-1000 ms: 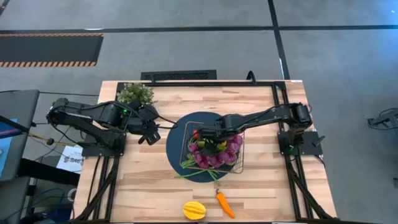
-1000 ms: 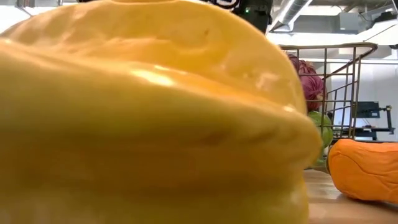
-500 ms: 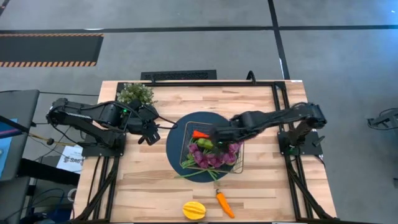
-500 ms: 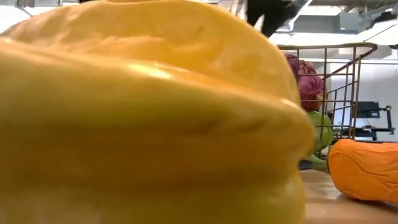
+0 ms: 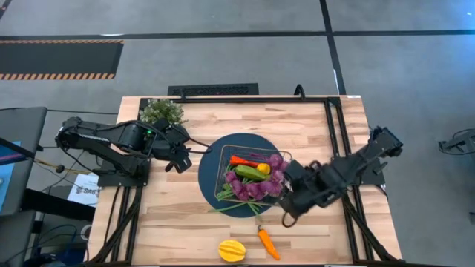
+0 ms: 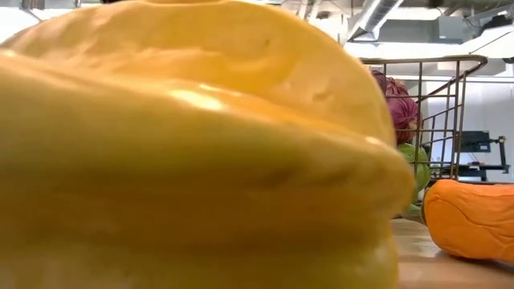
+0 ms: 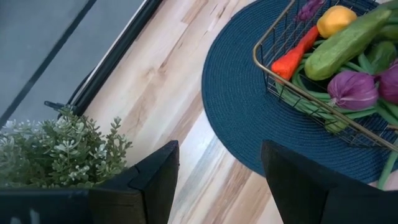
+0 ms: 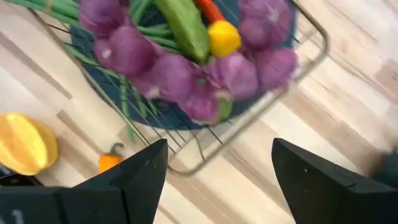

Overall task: Build produce basket
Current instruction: Adjust the gold wire basket

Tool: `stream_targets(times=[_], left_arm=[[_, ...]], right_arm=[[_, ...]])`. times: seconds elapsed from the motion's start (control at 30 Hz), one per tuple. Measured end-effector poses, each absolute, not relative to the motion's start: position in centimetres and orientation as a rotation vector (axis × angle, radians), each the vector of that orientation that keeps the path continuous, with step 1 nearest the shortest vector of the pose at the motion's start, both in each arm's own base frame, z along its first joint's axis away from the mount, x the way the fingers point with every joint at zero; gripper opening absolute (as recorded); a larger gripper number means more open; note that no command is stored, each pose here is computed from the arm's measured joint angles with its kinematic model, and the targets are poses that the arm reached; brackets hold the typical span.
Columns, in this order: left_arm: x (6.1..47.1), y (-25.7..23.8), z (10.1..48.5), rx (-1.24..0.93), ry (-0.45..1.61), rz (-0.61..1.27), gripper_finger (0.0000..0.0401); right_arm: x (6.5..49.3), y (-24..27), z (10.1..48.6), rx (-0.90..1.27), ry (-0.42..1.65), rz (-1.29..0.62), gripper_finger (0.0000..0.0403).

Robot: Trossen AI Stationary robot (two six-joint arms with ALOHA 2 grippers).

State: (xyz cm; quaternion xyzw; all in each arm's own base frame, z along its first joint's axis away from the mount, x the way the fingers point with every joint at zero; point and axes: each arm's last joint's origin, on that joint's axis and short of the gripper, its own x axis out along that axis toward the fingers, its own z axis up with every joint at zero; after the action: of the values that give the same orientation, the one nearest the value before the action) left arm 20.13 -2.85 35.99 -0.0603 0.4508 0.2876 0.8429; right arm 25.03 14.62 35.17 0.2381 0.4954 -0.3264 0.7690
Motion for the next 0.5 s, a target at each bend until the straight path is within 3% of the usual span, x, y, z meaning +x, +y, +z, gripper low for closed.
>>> stream_targets(times=[0.23, 0.5], left_arm=[[20.1, -2.9, 36.0, -0.167, 0.945, 0.619, 0.0215], [20.1, -2.9, 36.0, -0.243, 0.921, 0.658, 0.0215]], right_arm=[[23.4, 17.0, 34.1, 0.547, 1.043, -0.771, 0.0301], [22.3, 17.3, 30.3, 0.556, 1.062, -0.945, 0.0301]])
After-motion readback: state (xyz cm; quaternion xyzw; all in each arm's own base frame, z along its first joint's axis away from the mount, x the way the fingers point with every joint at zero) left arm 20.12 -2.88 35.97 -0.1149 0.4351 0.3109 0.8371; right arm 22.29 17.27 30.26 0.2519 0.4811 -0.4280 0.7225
